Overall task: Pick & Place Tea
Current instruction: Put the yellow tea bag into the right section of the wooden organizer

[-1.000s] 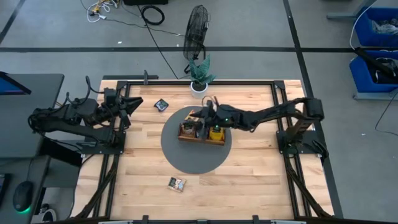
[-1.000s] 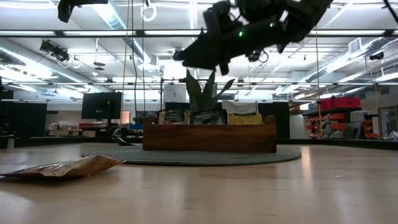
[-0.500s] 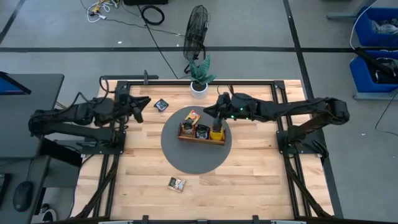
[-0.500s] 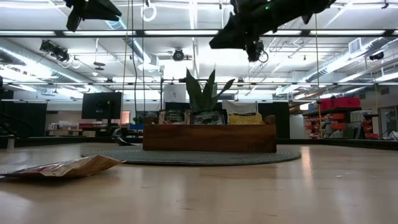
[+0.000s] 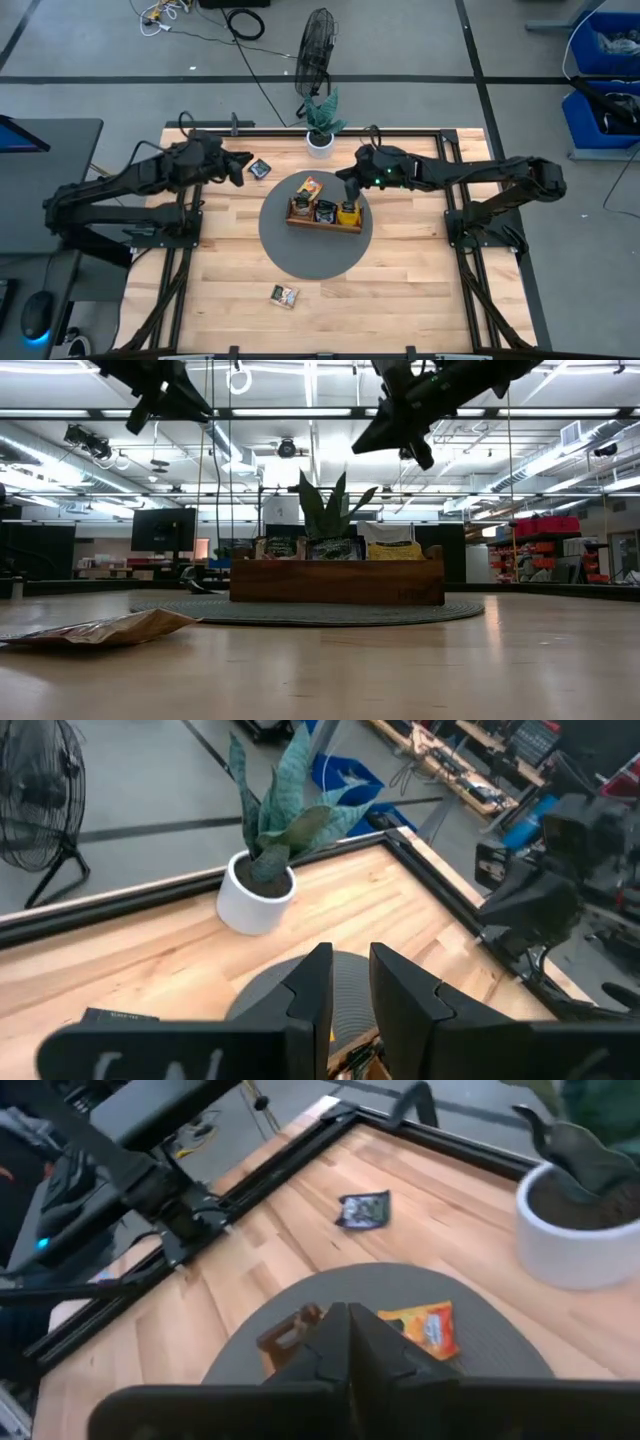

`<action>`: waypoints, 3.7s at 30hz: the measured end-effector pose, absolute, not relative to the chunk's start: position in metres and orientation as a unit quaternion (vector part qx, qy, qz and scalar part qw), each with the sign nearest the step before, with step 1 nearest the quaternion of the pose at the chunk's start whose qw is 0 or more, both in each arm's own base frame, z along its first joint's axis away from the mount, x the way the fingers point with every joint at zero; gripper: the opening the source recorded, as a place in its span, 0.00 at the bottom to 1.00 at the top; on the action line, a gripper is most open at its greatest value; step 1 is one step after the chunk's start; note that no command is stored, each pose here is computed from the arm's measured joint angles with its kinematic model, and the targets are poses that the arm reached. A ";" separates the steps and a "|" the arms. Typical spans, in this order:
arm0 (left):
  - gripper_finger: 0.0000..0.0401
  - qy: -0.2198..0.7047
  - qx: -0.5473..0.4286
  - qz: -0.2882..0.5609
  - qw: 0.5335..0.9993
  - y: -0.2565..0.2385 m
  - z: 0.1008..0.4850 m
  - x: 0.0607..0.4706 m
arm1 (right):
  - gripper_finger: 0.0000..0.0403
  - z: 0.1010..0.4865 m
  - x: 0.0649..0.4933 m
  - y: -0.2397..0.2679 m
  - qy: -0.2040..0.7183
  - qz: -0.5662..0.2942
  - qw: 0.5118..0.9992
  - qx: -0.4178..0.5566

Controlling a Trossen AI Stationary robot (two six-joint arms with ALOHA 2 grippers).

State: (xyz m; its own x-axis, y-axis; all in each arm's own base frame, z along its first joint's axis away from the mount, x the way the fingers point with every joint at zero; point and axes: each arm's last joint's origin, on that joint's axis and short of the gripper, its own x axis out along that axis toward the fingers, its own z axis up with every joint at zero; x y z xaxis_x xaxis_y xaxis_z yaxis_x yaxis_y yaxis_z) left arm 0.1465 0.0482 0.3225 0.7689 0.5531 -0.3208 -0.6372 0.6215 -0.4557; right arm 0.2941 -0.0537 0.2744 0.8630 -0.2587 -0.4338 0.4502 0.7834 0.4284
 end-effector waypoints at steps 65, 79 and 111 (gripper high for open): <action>0.18 0.159 -0.465 0.226 0.841 0.145 0.264 0.203 | 0.59 0.131 0.340 -0.154 0.260 -0.161 0.715 0.629; 0.18 0.157 -0.464 0.225 0.842 0.145 0.264 0.204 | 0.55 0.131 0.361 -0.155 0.322 -0.175 0.693 0.621; 0.18 0.157 -0.451 0.222 0.850 0.145 0.265 0.204 | 0.55 0.123 0.366 -0.157 0.287 -0.217 0.683 0.636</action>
